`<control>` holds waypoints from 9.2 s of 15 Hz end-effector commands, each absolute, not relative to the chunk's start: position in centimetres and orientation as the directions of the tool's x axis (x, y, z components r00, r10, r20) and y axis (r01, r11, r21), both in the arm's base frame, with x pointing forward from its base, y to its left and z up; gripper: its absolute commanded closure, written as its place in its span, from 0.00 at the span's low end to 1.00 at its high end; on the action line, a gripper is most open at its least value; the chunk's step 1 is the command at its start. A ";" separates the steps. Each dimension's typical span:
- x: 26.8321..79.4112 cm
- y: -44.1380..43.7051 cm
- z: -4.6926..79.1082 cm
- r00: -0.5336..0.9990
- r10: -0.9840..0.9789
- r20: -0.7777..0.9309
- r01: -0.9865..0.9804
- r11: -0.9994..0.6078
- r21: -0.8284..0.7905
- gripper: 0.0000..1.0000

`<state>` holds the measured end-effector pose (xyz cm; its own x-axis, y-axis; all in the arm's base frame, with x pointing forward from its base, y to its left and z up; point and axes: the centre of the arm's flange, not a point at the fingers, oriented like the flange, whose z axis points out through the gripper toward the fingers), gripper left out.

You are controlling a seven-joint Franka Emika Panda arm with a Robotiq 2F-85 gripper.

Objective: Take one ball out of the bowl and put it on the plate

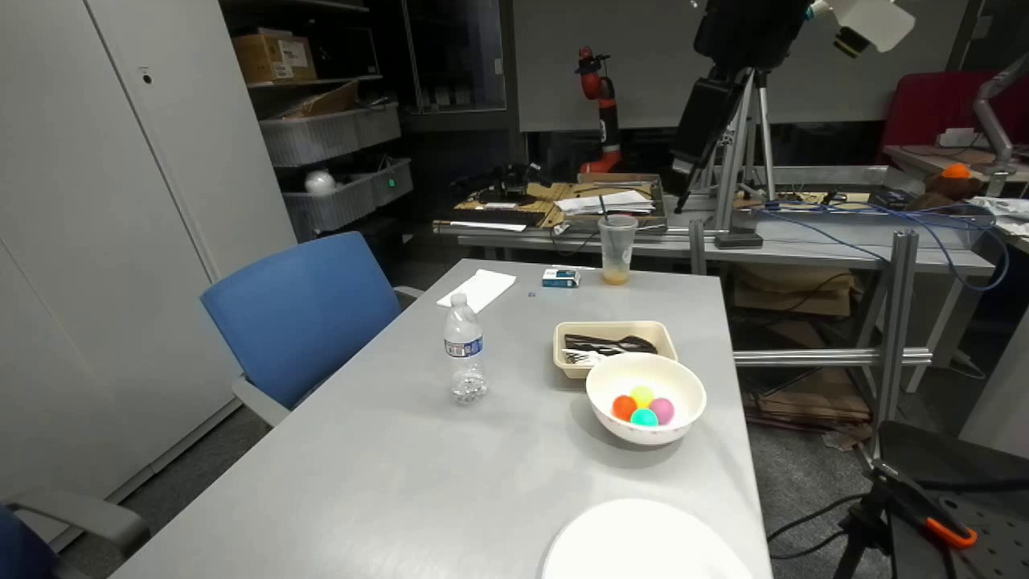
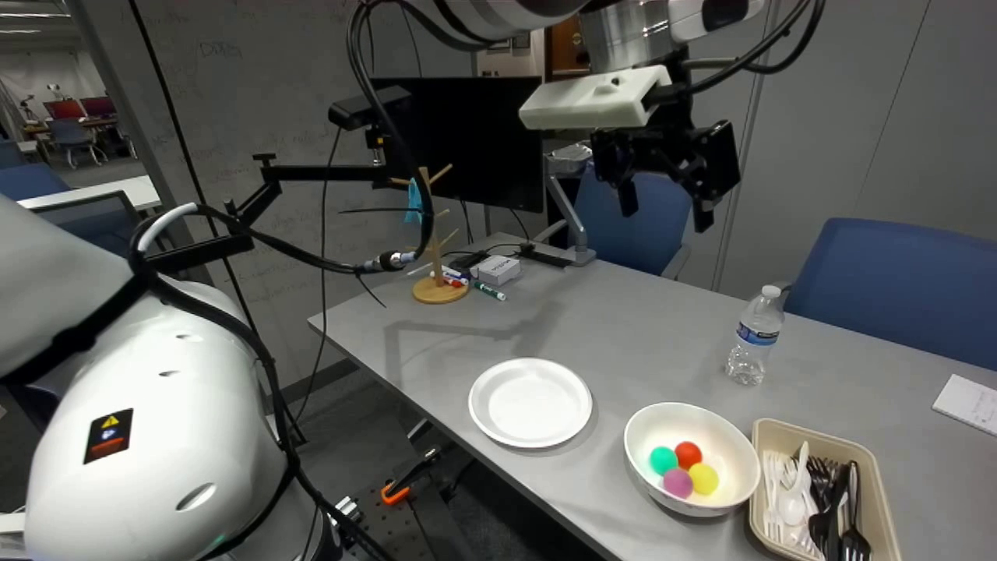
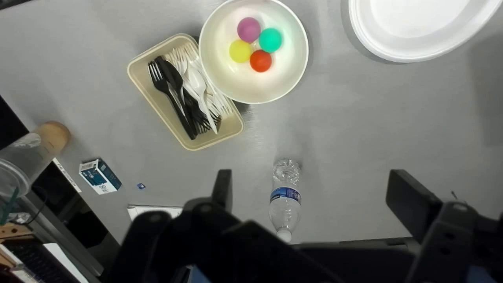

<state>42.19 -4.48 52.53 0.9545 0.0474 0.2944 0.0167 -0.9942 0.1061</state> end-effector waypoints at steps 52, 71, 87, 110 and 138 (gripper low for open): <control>51.2 -13.9 23.1 0.989 -0.140 -0.049 -0.145 -0.983 -0.111 0.00; 53.2 -13.2 18.0 0.998 -0.057 0.033 -0.057 -0.998 0.002 0.00; 52.5 -12.7 17.5 0.999 -0.036 0.016 -0.035 -0.999 -0.006 0.00; 52.2 -12.6 15.9 1.000 0.014 -0.001 0.014 -1.000 -0.027 1.00; 52.0 -12.4 17.4 0.990 0.131 -0.046 0.132 -0.991 0.013 0.00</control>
<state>52.35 -12.29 16.96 0.9940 0.1085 -0.0140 0.1086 -0.9940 0.0137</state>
